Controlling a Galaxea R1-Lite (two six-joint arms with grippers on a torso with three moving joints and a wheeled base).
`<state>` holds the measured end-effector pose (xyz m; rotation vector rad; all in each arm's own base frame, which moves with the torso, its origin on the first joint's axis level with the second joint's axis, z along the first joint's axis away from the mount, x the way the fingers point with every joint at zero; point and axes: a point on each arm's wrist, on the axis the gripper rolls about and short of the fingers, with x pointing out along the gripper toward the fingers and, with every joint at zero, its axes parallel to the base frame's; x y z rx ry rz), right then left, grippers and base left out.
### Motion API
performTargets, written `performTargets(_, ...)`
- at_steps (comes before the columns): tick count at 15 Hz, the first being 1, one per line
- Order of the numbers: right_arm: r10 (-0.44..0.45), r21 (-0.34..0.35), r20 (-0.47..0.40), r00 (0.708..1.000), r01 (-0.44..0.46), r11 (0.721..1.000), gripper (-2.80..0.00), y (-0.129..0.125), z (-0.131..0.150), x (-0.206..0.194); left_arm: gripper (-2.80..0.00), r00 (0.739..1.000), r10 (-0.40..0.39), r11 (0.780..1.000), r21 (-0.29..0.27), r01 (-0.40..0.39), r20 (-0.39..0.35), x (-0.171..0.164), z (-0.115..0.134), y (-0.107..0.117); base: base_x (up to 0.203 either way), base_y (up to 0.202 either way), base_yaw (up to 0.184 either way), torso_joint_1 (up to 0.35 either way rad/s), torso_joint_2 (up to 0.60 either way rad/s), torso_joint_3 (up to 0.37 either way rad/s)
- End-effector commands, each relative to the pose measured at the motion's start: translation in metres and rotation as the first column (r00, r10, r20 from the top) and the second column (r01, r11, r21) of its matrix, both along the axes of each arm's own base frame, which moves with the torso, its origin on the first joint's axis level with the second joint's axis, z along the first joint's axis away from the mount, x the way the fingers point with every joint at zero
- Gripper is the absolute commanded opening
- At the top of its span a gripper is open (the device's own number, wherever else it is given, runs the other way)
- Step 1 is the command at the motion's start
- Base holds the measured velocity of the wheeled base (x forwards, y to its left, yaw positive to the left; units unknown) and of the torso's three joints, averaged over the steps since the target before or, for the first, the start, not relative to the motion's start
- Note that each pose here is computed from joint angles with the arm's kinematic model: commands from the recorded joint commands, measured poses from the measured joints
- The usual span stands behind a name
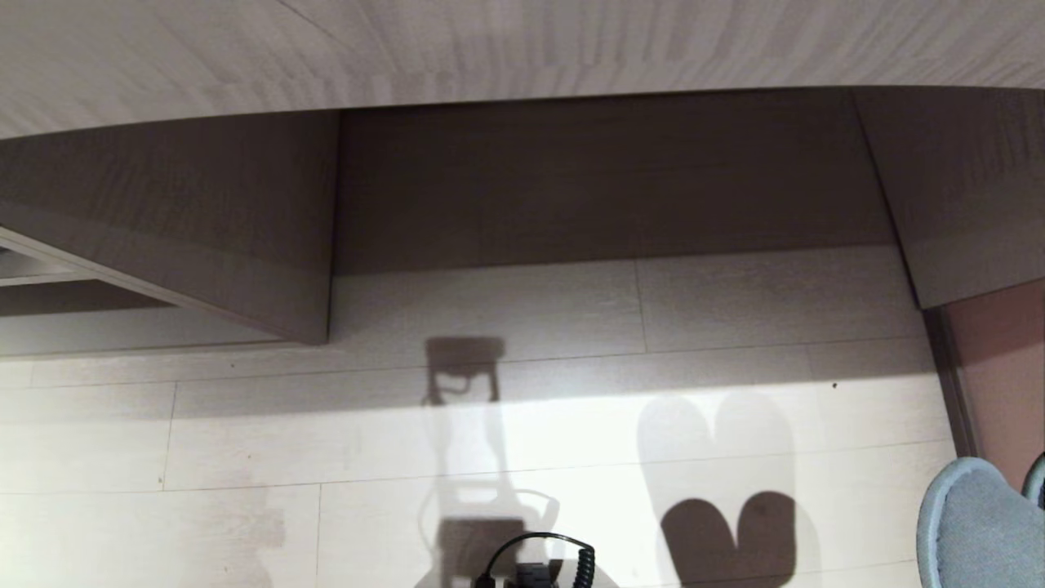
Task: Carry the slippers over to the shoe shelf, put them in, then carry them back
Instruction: Place the slippers on the floor
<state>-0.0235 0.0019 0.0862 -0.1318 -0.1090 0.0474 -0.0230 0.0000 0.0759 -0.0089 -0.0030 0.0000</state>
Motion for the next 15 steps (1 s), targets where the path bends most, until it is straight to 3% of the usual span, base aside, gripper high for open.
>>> performTargets(1, 0.001, -0.001, -0.001, 1.0, -0.001, 1.0, -2.8, 0.0, -0.0003, 0.0002, -2.8, 1.0, 0.0, 1.0, 0.0, 0.0, -0.001, 0.0001, 0.0, 0.0, 0.0, 0.0, 0.0, 0.007, 0.0, -0.199)
performTargets(15, 0.001, -0.001, -0.002, 1.0, -0.001, 1.0, -2.8, 0.0, -0.0003, 0.0002, -2.8, 1.0, 0.0, 1.0, 0.0, 0.0, -0.001, 0.0001, 0.0, 0.0, 0.0, 0.0, 0.0, 0.001, 0.0, -0.198)
